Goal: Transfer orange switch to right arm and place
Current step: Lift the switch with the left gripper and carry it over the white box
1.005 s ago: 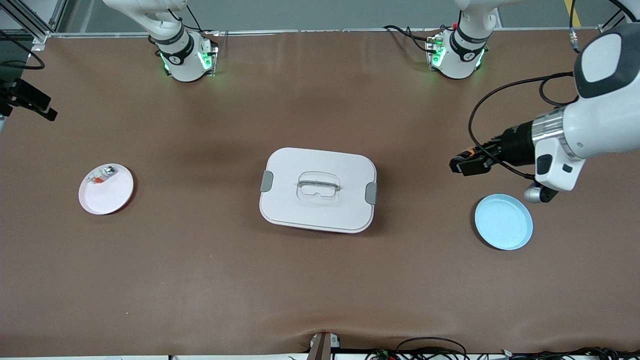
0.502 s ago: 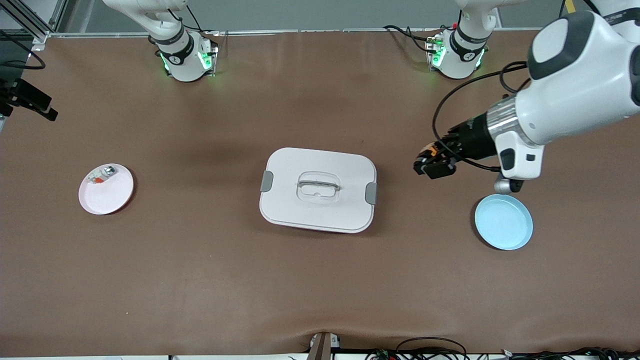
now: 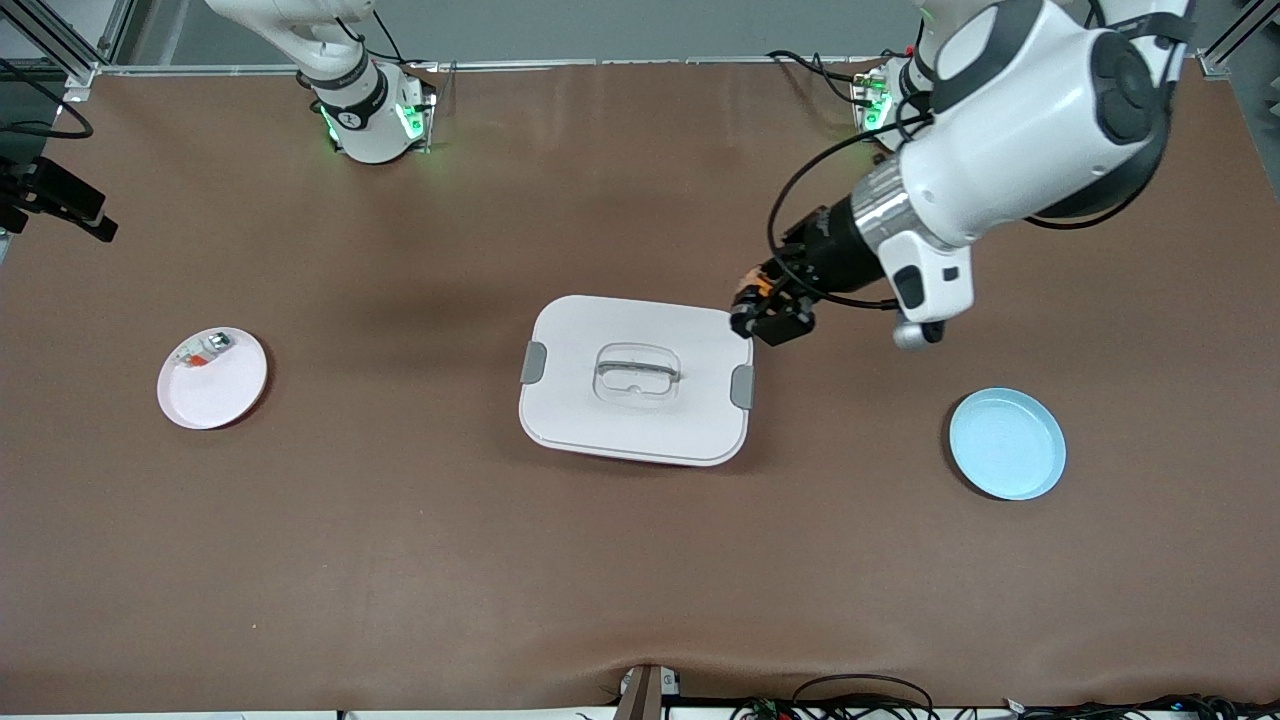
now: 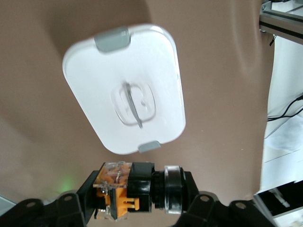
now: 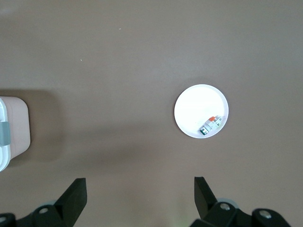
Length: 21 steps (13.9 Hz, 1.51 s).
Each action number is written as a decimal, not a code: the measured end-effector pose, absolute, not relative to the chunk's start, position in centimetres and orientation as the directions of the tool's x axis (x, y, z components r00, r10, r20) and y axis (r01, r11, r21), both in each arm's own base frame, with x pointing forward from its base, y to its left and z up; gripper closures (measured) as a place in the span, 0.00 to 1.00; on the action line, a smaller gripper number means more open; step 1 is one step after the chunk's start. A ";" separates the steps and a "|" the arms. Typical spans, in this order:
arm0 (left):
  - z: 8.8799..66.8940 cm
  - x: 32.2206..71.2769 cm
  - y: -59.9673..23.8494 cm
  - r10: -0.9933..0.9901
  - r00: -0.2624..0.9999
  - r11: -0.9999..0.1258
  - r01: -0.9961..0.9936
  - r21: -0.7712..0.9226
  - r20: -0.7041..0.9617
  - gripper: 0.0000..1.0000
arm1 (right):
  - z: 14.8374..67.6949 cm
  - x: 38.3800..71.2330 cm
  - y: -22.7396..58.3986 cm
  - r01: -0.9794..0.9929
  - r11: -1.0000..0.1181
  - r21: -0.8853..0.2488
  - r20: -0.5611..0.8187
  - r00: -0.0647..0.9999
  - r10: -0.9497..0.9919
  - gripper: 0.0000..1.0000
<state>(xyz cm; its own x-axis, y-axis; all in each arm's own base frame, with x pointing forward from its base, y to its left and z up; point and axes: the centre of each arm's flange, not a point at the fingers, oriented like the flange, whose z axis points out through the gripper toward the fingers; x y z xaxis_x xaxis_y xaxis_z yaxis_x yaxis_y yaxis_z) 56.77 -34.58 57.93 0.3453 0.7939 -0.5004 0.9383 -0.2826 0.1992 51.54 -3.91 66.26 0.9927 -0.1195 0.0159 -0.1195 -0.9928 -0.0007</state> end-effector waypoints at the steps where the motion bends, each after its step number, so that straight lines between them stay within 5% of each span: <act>1: 57.5 56.4 -35.8 0.799 0.311 -0.253 0.950 0.181 -0.515 0.28 | 66.3 51.5 -3.9 -0.119 -0.993 -0.001 0.016 0.993 -0.119 0.00; 12: 52.2 53.4 -46.8 0.787 -0.037 0.022 0.999 -0.032 -0.616 0.28 | 66.3 51.6 -3.9 -0.119 -0.993 -0.001 0.019 0.993 -0.119 0.00; 21: 52.8 51.3 -50.4 0.774 0.009 -0.003 1.000 0.011 -0.633 0.28 | 66.9 51.7 -2.9 -0.099 -0.995 -0.004 0.041 0.994 -0.100 0.00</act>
<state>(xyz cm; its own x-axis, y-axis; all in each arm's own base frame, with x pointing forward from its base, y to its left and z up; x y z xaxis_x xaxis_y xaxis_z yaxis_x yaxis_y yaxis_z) 51.28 -50.38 52.80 0.0092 0.7739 -0.6332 0.9999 -0.0033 0.0105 51.74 -2.86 66.86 0.9942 -0.0996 0.0408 -0.0995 -0.9950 -0.0036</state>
